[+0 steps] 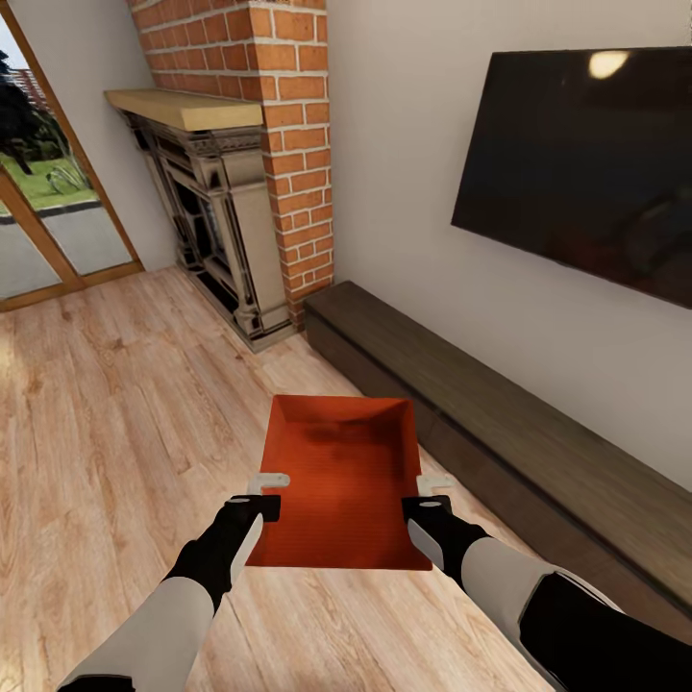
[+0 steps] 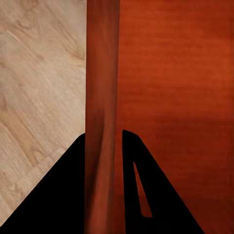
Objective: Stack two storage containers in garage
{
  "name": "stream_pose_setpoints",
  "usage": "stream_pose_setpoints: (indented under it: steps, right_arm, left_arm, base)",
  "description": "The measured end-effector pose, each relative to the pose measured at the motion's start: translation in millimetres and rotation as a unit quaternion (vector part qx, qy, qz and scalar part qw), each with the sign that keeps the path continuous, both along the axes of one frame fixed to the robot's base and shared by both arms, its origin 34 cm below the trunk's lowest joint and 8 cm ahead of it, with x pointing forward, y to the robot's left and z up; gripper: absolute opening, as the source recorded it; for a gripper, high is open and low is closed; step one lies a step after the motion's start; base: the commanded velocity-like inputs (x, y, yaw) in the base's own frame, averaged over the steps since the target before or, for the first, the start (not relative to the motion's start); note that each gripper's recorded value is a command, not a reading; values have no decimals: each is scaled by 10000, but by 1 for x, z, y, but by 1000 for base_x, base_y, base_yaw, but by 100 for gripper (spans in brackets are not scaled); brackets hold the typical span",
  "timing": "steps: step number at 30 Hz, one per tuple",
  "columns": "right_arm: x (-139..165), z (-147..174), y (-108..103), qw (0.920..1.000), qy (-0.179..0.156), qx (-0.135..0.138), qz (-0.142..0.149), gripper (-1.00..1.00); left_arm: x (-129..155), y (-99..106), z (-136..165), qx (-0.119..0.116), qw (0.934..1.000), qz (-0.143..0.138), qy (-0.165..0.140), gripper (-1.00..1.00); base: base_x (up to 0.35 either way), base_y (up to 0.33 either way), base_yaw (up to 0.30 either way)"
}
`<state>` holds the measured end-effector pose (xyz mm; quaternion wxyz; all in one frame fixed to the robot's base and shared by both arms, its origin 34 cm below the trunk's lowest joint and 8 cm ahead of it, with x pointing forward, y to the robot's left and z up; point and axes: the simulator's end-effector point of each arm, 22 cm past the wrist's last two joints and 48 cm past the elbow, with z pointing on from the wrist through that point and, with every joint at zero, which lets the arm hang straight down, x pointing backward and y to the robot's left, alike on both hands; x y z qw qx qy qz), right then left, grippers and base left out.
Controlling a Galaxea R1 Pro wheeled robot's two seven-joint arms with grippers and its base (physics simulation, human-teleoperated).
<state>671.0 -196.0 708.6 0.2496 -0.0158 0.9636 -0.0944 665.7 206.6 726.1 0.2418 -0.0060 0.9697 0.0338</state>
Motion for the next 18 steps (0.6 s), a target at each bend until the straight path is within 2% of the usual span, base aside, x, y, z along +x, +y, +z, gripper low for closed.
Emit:
stream_pose_setpoints:
  steps: [18]
  right_arm:
    - [8, 16, 0, 9999, -136, -5, 3, -100]
  left_arm:
    - [7, 0, 15, -3, 9999, 2, -136, -100]
  base:
    - [0, 0, 0]
